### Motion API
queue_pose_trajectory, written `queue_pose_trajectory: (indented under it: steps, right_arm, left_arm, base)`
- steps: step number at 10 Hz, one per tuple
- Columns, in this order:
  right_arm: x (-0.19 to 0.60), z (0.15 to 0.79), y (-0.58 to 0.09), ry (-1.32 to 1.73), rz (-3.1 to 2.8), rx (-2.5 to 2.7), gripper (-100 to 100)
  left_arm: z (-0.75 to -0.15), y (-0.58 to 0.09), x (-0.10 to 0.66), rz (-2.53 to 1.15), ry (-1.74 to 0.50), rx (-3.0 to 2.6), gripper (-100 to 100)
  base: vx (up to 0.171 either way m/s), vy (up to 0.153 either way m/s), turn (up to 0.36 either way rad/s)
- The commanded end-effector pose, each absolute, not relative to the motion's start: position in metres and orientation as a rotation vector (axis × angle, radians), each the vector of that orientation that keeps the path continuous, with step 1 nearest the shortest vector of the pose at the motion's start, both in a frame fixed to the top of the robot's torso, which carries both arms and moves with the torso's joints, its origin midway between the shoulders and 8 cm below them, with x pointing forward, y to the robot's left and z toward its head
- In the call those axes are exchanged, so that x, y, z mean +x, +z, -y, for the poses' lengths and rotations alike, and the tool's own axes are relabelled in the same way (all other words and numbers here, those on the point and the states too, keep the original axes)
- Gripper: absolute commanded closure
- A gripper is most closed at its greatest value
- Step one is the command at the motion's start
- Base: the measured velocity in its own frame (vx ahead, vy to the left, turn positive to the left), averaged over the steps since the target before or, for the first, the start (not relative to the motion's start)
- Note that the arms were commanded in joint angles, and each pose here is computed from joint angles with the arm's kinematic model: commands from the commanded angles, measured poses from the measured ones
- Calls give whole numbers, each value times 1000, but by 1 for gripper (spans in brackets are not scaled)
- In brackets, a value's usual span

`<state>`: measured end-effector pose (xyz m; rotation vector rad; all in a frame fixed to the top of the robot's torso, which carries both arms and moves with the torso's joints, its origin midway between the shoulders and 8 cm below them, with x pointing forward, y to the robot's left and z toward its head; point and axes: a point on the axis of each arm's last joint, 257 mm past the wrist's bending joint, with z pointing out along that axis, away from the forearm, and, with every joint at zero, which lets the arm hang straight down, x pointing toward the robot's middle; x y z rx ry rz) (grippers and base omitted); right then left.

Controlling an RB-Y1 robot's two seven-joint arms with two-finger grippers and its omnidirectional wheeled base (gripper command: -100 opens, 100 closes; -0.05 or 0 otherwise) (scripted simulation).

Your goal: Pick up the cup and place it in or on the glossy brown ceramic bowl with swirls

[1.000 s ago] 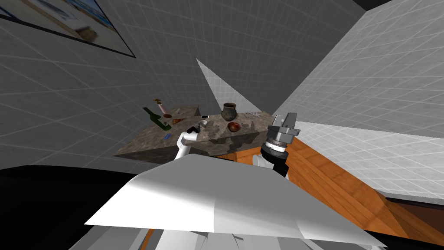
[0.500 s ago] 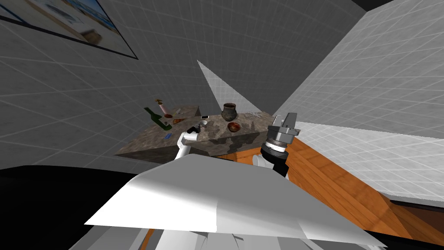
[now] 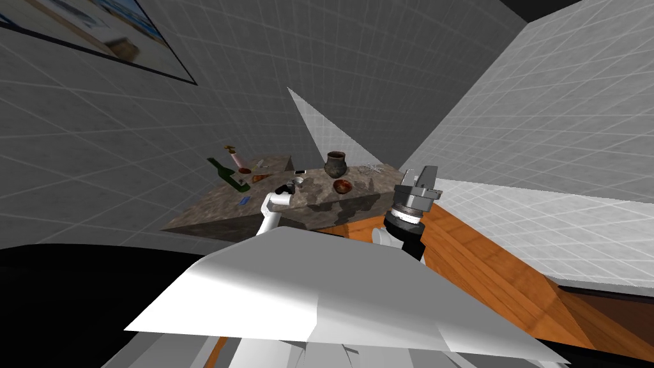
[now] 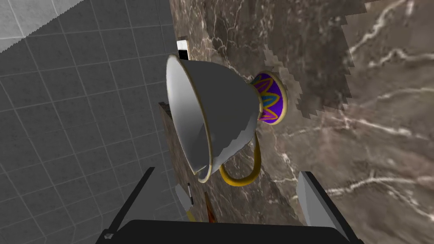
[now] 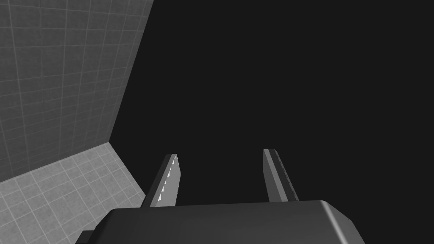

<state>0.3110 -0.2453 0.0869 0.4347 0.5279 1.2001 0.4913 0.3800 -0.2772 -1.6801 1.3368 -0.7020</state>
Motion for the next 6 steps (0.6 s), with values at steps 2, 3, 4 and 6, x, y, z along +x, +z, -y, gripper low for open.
queue_pose_trajectory:
  steps: [2,3,4,6]
  right_arm:
    - [311,245,87,1200,-528,435,0]
    - [311,245,87,1200,-528,435,0]
    - [311,245,87,1200,-528,435,0]
    - [311,245,87,1200,-528,435,0]
  left_arm:
    - [-386,-270,497,-1311,-710,-1724,-100]
    - [-388,-267,499,-1298,-714,-1742,-100]
    - [-390,-263,501,-1285,-719,-1763,-100]
    - [-394,-256,505,-1256,-730,-1807,-100]
  base:
    - [-24,-89,-62]
    - [-31,-87,-97]
    - [-29,-107,-75]
    - [-48,-118,-96]
